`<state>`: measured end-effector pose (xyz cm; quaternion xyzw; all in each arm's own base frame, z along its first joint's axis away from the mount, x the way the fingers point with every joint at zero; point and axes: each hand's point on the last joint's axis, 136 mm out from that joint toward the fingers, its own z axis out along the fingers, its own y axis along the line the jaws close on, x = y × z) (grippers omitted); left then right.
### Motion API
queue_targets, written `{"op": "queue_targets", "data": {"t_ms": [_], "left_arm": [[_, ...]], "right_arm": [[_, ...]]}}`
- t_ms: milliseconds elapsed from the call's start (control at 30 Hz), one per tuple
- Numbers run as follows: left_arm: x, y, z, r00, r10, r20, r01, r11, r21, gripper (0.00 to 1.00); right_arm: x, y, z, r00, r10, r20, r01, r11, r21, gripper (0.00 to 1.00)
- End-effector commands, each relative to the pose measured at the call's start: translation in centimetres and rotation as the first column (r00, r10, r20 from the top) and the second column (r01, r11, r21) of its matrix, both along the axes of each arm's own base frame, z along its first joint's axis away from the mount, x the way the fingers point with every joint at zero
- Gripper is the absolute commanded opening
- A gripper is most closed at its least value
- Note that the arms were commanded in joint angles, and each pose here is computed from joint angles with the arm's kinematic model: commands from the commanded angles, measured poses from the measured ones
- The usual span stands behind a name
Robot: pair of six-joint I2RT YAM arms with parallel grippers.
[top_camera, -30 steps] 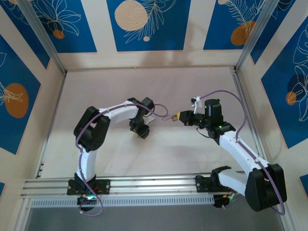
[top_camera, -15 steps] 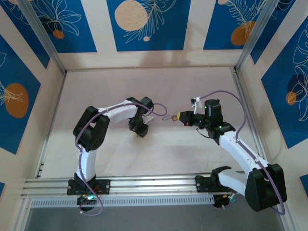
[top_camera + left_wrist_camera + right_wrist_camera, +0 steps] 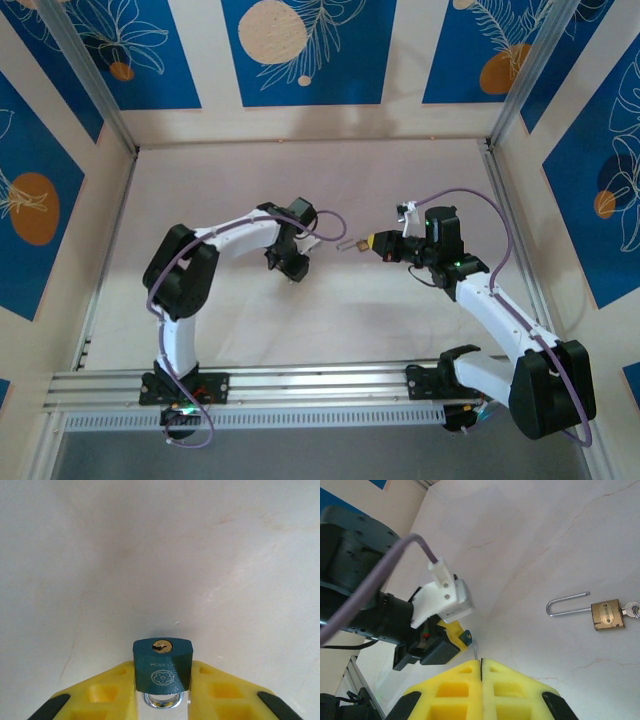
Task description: Unlock with the key
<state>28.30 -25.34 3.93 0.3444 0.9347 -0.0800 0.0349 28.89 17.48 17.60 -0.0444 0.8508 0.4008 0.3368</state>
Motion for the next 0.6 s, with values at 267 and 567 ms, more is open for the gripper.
{"op": "queue_targets", "data": {"t_ms": [267, 567], "left_arm": [[-0.6, -4.1, 6.0, 0.962, -0.118, 0.246, 0.195, 0.927, -0.319, 0.24], [-0.6, -4.5, 10.4, 0.844, -0.147, 0.516, 0.351, 0.878, -0.325, 0.24]], "right_arm": [[-1.2, 1.3, -0.2, 0.997, 0.071, -0.019, -0.071, 0.997, 0.014, 0.00], [-1.2, 2.7, 0.2, 0.991, 0.132, -0.010, -0.132, 0.991, 0.031, 0.00]]}}
